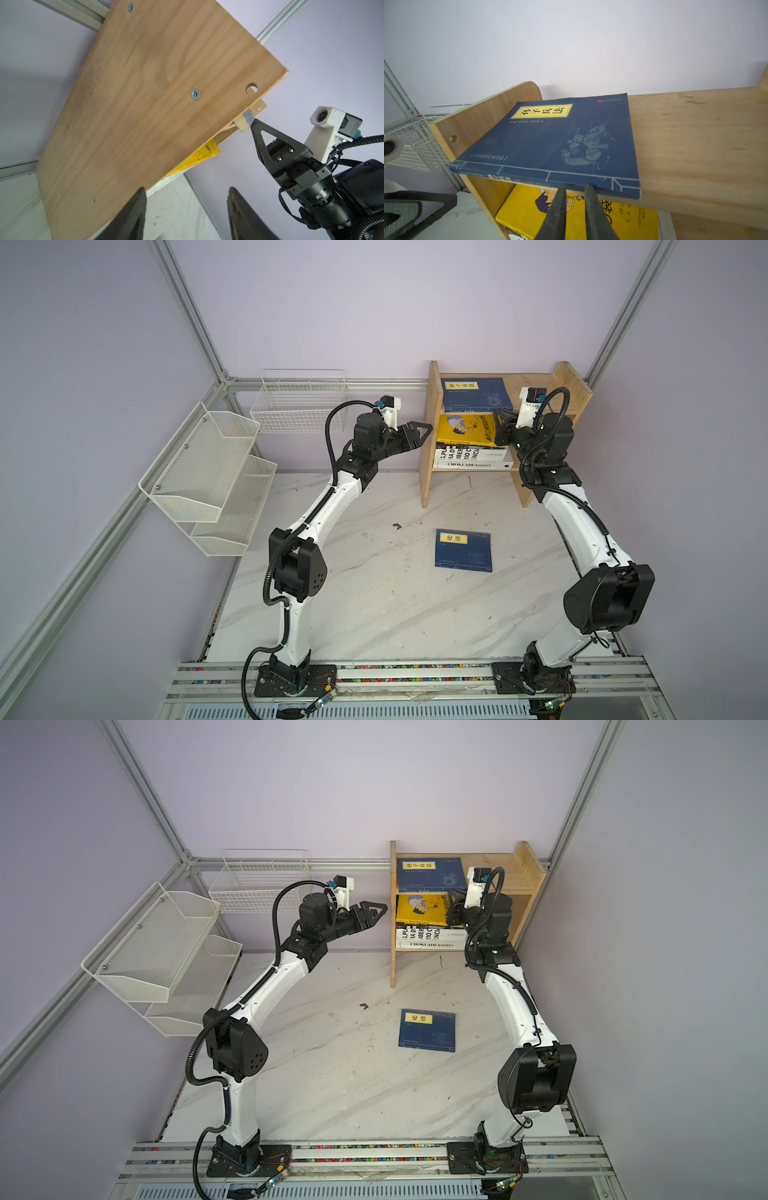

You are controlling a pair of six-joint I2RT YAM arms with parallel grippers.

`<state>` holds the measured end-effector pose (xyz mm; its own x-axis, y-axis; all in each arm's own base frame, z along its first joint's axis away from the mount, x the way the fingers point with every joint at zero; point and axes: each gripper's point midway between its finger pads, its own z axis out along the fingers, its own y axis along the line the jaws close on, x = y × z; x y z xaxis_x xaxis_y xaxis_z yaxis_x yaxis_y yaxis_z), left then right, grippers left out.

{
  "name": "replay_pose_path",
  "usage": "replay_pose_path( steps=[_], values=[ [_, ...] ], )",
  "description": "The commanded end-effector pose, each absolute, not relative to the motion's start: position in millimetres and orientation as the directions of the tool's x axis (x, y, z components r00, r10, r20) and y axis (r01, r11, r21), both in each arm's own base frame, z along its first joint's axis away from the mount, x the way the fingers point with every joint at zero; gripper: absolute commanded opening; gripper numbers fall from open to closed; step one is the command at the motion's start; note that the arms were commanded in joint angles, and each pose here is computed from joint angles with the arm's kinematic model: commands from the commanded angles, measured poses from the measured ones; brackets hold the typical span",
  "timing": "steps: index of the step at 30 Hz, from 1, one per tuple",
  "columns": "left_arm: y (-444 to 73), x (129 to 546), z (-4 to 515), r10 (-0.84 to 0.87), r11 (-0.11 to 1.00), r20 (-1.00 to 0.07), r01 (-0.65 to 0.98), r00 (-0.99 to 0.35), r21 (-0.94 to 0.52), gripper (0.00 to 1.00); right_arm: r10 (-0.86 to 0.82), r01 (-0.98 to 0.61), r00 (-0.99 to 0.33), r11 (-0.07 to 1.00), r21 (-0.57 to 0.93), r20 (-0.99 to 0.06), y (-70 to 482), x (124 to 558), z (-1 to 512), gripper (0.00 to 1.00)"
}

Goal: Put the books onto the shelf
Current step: 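Push the blue paperback farther onto the shelf top with the right gripper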

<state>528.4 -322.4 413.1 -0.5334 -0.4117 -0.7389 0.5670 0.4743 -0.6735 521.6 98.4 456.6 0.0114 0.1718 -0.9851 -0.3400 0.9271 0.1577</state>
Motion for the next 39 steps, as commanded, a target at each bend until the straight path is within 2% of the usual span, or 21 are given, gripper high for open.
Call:
replay_pose_path(
  steps=[1,25,39],
  values=[
    [-312,514,458,-0.456,0.447,-0.758,0.616,-0.466,-0.649,0.61,0.152,-0.338,0.064,0.933,0.122,-0.986,105,518,472,0.20],
    [-313,520,456,-0.478,0.431,-0.743,0.611,-0.469,-0.664,0.61,0.179,-0.453,0.064,0.882,0.131,-0.982,189,507,480,0.21],
    [-307,519,454,-0.480,0.439,-0.740,0.601,-0.471,-0.667,0.61,0.192,-0.447,0.055,0.882,0.147,-0.980,197,524,472,0.21]
  ],
)
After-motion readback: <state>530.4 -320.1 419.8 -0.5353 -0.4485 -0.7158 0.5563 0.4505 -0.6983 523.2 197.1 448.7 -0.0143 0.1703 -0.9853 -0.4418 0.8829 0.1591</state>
